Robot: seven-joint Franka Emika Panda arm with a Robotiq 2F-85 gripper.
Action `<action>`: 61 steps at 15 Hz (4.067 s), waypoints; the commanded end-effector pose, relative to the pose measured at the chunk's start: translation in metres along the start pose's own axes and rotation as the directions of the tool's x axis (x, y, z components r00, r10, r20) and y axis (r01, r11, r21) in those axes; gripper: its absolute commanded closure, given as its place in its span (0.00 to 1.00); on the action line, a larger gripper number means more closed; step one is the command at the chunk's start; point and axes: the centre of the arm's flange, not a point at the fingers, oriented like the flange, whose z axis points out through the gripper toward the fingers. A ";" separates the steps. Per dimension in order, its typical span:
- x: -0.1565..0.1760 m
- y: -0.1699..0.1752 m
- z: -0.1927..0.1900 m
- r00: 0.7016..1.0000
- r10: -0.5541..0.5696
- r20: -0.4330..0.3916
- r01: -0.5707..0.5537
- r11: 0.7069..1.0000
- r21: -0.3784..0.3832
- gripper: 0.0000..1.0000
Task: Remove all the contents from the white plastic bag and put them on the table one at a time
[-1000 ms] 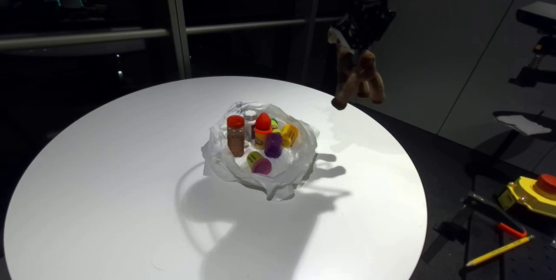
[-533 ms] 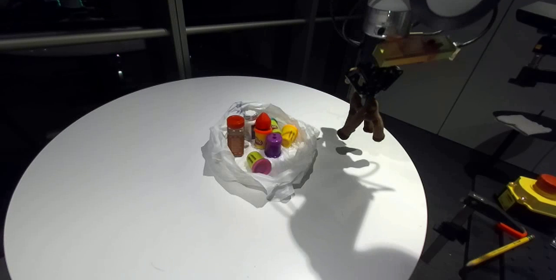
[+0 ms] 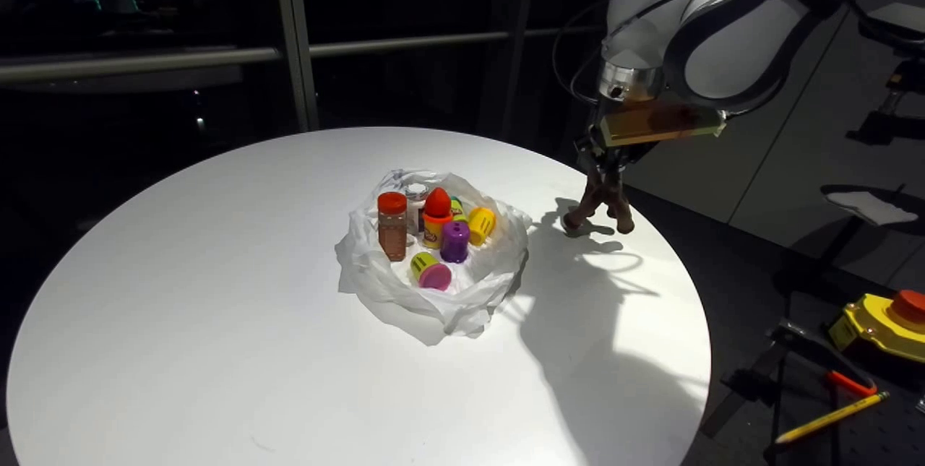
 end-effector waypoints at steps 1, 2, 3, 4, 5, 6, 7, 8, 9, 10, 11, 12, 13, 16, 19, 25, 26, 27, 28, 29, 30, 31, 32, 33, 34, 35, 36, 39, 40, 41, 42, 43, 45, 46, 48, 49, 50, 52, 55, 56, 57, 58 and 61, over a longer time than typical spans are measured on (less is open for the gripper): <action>0.012 -0.012 0.006 0.998 0.058 -0.024 -0.057 0.998 0.028 0.98; 0.012 -0.014 0.006 0.998 0.064 -0.009 -0.063 0.997 0.043 0.98; 0.012 -0.016 0.006 0.998 0.061 0.014 -0.062 0.996 0.057 0.67; 0.011 -0.018 0.005 0.997 0.069 0.024 -0.071 0.995 0.068 0.66; 0.009 -0.019 0.002 0.997 0.067 0.039 -0.069 0.995 0.074 0.59; 0.007 -0.020 -0.006 0.997 0.067 0.040 -0.071 0.993 0.091 0.52; 0.006 -0.021 -0.015 0.997 0.068 0.042 -0.072 0.991 0.109 0.45; 0.005 -0.023 -0.028 0.997 0.067 0.036 -0.071 0.989 0.131 0.36; 0.003 -0.027 -0.045 0.998 0.047 0.029 -0.051 0.988 0.147 0.30; 0.001 -0.032 -0.061 0.999 0.025 0.022 -0.028 0.987 0.156 0.23; -0.001 -0.039 -0.078 1.000 -0.008 0.011 0.006 0.988 0.154 0.15; -0.004 -0.049 -0.094 0.999 -0.051 0.002 0.050 0.987 0.155 0.08; -0.008 -0.057 -0.110 0.995 -0.096 -0.001 0.095 0.983 0.159 0.00; -0.039 -0.102 -0.151 0.963 -0.268 0.006 0.262 0.944 0.203 0.00; -0.063 -0.152 -0.172 0.921 -0.387 0.037 0.354 0.875 0.330 0.00; -0.068 -0.227 -0.159 0.832 -0.541 0.124 0.416 0.755 0.507 0.00; -0.066 -0.236 -0.152 0.817 -0.559 0.141 0.422 0.746 0.516 0.00; -0.062 -0.247 -0.142 0.804 -0.574 0.157 0.432 0.745 0.509 0.00; -0.061 -0.255 -0.132 0.789 -0.590 0.173 0.448 0.744 0.495 0.00; -0.059 -0.264 -0.123 0.775 -0.603 0.189 0.459 0.743 0.488 0.00; -0.057 -0.271 -0.114 0.764 -0.612 0.204 0.465 0.742 0.483 0.00; -0.055 -0.280 -0.106 0.758 -0.617 0.212 0.472 0.742 0.476 0.00; -0.054 -0.287 -0.100 0.754 -0.620 0.216 0.477 0.743 0.469 0.00; -0.051 -0.295 -0.093 0.757 -0.618 0.213 0.484 0.749 0.453 0.00; -0.049 -0.302 -0.090 0.756 -0.621 0.205 0.497 0.750 0.437 0.00; -0.046 -0.308 -0.085 0.761 -0.619 0.193 0.511 0.756 0.409 0.00; -0.042 -0.314 -0.082 0.768 -0.617 0.175 0.524 0.761 0.383 0.00; -0.031 -0.325 -0.078 0.790 -0.600 0.126 0.538 0.777 0.326 0.00; -0.029 -0.329 -0.078 0.799 -0.591 0.115 0.533 0.783 0.320 0.00; -0.027 -0.332 -0.077 0.806 -0.581 0.108 0.525 0.788 0.320 0.00; -0.026 -0.335 -0.077 0.815 -0.570 0.102 0.517 0.795 0.318 0.00; -0.024 -0.338 -0.075 0.821 -0.561 0.103 0.508 0.801 0.316 0.00; -0.021 -0.343 -0.070 0.834 -0.542 0.103 0.498 0.819 0.284 0.00; -0.020 -0.344 -0.066 0.842 -0.531 0.100 0.493 0.831 0.259 0.00; -0.016 -0.345 -0.057 0.858 -0.506 0.086 0.481 0.851 0.213 0.00; -0.017 -0.345 -0.054 0.863 -0.498 0.087 0.474 0.857 0.200 0.20; -0.015 -0.347 -0.050 0.868 -0.489 0.088 0.467 0.864 0.189 0.28; -0.016 -0.348 -0.045 0.874 -0.476 0.097 0.456 0.873 0.174 0.42; -0.014 -0.347 -0.048 0.886 -0.450 0.114 0.428 0.887 0.175 0.67; -0.012 -0.345 -0.053 0.892 -0.436 0.121 0.414 0.894 0.173 0.72; -0.010 -0.340 -0.060 0.897 -0.423 0.130 0.399 0.900 0.174 0.75; -0.008 -0.336 -0.064 0.900 -0.412 0.141 0.387 0.905 0.175 0.75; -0.002 -0.321 -0.088 0.908 -0.390 0.152 0.367 0.916 0.162 0.75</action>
